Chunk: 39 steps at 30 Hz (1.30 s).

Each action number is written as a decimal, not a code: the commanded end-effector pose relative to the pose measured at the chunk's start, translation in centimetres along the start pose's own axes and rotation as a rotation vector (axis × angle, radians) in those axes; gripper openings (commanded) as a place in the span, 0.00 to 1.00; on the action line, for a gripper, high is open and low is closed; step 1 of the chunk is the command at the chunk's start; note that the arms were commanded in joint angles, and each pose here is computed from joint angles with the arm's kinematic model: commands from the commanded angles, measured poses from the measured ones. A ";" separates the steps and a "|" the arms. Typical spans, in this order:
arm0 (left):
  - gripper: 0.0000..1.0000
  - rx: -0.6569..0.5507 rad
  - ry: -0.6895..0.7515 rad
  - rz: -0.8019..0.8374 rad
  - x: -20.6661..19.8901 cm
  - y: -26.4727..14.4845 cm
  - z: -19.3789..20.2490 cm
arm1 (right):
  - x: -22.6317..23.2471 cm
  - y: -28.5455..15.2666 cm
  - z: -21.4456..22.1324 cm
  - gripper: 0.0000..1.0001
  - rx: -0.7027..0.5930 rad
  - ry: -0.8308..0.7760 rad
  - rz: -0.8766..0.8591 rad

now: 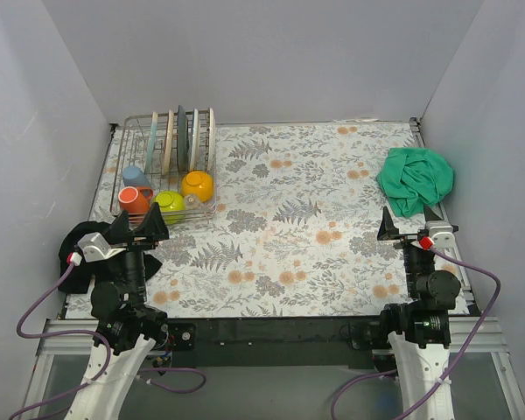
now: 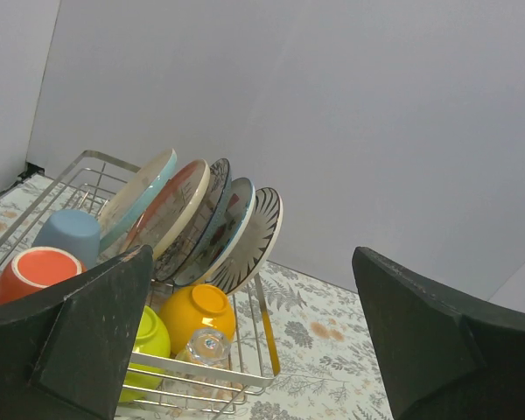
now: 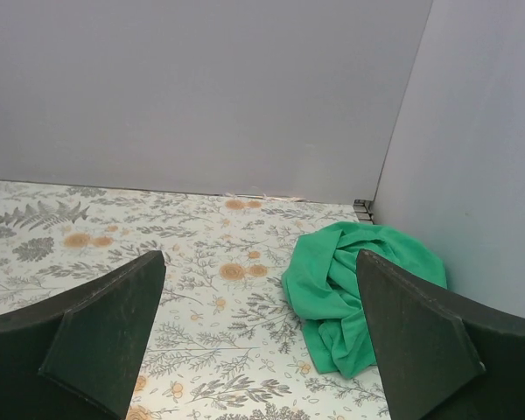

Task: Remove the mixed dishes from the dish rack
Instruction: Pick up the cup from the dish rack.

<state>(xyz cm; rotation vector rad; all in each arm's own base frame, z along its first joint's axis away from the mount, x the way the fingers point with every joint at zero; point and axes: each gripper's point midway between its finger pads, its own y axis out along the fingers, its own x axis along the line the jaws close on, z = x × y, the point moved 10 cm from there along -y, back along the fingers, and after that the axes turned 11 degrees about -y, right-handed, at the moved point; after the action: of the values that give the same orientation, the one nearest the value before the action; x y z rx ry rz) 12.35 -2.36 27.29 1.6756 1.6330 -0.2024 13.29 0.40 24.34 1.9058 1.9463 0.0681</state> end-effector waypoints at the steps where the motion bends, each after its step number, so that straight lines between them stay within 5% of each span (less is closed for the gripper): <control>1: 0.98 -0.051 -0.021 0.015 -0.3 -0.3 -1.1 | -1.1 -1.9 -3.6 0.98 -0.219 -0.025 0.070; 14: 0.98 0.139 0.052 -0.035 -0.9 2.2 1.1 | -1.4 -2.4 -3.9 0.98 -0.207 0.022 0.124; 30: 0.98 0.742 0.243 -0.319 -1.8 10.0 8.9 | -0.9 -2.5 -3.6 0.98 -0.186 0.050 0.089; 39: 0.98 0.970 0.379 -0.528 -0.7 13.3 12.9 | -0.8 -2.4 -3.6 0.98 -0.192 0.055 0.075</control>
<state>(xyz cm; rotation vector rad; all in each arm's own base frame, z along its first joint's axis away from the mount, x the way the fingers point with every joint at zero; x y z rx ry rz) 29.29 -9.69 25.30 1.9942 2.3295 -1.0238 13.25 0.79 23.46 1.9572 1.9909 0.0417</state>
